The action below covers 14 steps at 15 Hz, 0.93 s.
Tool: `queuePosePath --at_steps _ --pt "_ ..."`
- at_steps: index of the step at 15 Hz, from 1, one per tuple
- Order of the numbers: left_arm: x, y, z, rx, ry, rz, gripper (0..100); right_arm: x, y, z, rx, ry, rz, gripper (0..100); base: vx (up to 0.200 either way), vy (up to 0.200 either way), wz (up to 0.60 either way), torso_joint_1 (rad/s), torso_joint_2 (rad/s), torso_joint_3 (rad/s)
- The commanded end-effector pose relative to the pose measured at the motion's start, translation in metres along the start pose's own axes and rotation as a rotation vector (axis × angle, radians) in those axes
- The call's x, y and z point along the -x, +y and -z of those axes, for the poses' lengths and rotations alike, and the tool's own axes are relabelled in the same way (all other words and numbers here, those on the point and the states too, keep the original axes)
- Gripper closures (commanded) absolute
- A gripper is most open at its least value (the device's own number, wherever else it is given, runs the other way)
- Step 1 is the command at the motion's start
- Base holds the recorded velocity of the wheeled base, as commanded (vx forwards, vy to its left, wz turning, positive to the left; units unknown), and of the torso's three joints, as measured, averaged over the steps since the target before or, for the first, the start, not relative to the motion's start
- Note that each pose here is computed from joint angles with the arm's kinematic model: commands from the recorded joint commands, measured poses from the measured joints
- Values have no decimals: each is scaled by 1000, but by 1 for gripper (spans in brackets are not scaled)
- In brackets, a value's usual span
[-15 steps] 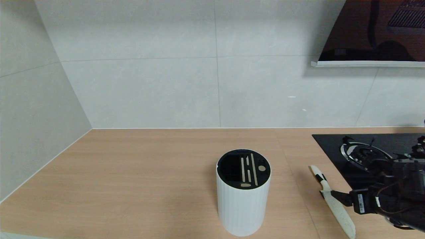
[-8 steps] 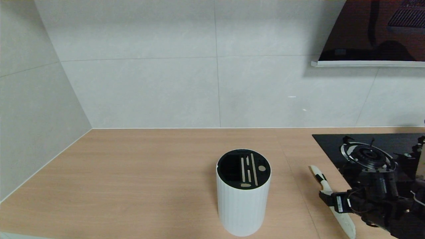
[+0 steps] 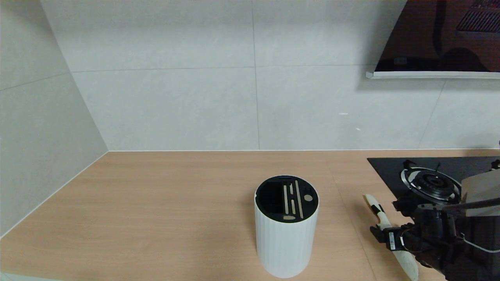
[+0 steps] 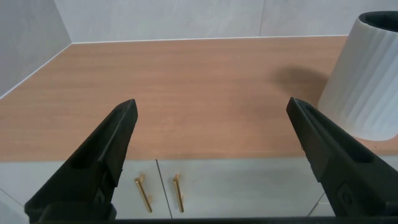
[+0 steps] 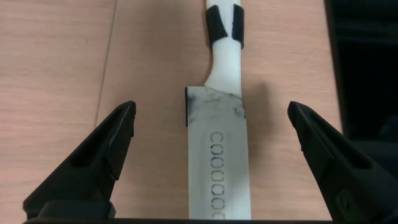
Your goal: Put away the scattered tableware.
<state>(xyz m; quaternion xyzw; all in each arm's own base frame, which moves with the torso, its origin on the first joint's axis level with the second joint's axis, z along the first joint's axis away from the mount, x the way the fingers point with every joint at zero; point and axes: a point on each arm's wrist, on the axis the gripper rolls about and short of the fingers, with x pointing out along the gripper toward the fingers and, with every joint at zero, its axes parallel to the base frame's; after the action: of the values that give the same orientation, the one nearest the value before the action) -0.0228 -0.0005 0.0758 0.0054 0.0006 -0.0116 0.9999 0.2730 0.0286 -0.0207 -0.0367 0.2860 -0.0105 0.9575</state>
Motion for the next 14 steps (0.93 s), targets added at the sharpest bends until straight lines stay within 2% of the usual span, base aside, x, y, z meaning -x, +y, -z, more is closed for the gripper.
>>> queuePosePath --at_steps 1,12,13,14 --pt "0 0 0 0 0 0 0 -4 0 7 3 24 2 0 0 0 0 0 0 0" --pt "0 0 0 0 0 0 0 -13 -4 8 -9 26 15 0 0 0 0 0 0 0" --pt "0 0 0 0 0 0 0 -14 -4 9 -9 27 15 100 0 0 0 0 0 0" --pt "0 0 0 0 0 0 0 -14 -4 9 -10 26 12 100 0 0 0 0 0 0"
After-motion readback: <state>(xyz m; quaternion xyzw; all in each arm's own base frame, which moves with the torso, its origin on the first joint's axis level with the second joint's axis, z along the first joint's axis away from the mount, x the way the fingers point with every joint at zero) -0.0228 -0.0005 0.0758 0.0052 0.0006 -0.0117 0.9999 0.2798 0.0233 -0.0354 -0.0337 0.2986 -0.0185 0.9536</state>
